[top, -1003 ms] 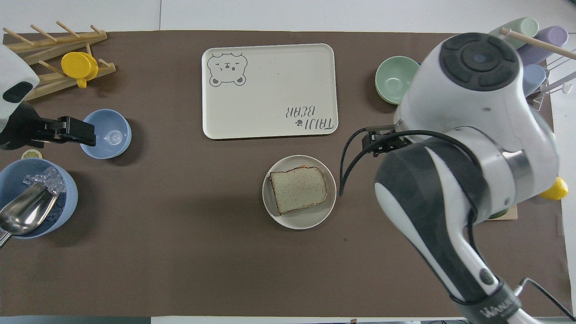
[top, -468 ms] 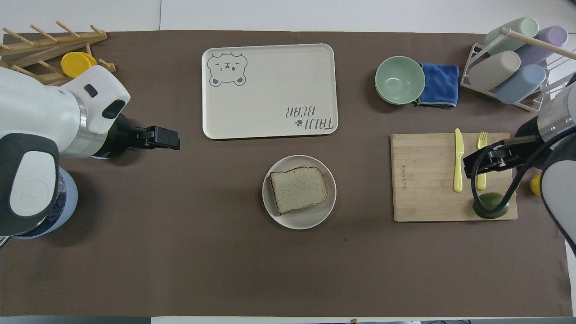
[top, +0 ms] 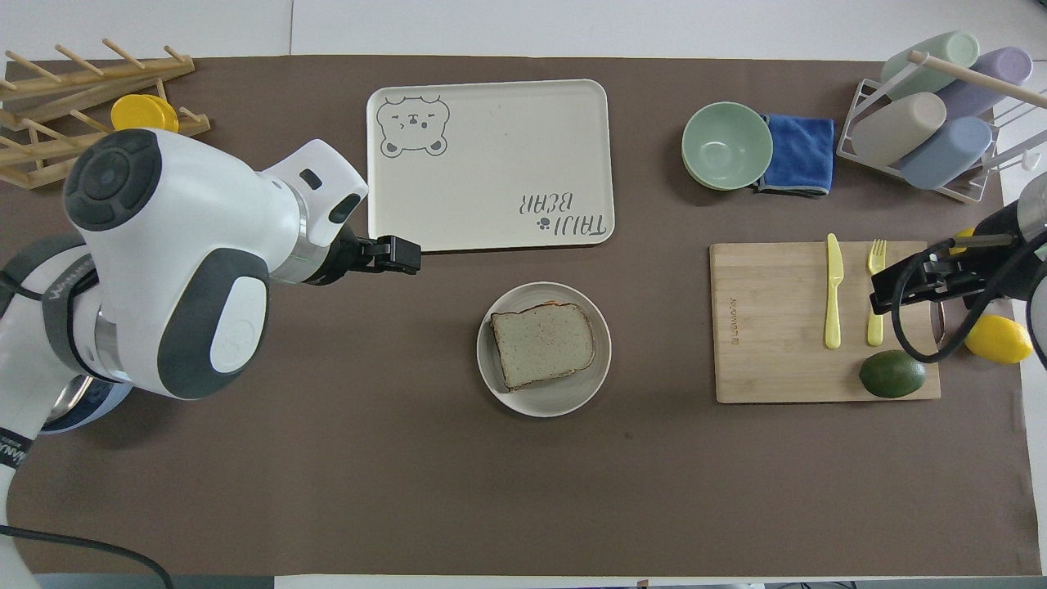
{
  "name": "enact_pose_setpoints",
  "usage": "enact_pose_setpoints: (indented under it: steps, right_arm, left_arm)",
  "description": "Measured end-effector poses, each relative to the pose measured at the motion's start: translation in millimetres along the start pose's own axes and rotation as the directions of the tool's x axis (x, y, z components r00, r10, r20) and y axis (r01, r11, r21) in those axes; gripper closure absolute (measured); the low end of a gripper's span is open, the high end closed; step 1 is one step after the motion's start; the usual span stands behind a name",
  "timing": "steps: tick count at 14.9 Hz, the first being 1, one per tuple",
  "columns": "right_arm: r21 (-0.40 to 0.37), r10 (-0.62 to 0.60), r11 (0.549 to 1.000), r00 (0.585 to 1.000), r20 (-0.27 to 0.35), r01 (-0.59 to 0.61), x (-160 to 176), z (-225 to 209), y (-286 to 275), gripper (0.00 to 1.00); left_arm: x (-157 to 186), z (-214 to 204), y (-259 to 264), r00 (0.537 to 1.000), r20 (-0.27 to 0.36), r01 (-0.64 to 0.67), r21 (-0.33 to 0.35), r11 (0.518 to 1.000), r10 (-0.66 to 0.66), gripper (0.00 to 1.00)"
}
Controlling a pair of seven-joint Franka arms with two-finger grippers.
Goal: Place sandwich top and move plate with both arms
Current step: 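Grasp the plate rim nearest the robot with the left gripper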
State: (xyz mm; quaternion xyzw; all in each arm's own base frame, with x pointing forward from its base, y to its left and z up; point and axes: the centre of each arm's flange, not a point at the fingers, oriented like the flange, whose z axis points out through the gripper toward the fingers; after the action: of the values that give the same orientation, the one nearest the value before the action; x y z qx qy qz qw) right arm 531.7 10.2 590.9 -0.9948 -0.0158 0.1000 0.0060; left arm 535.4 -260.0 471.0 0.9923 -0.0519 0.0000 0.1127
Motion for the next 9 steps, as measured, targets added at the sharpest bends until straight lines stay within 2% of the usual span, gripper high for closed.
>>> enact_pose_setpoints:
  steps: [3,9]
  right_arm:
    - [0.001,0.004,1.000,1.000,-0.007,-0.004,1,-2,2,0.00]
    - [0.011,0.035,0.999,0.999,-0.014,-0.035,0,-5,32,0.00]
  left_arm:
    - [-2,43,20,1.000,0.011,-0.017,0.005,1.000,0.017,0.00]
    - [-40,122,28,1.000,0.014,-0.016,0.029,0.999,0.015,0.00]
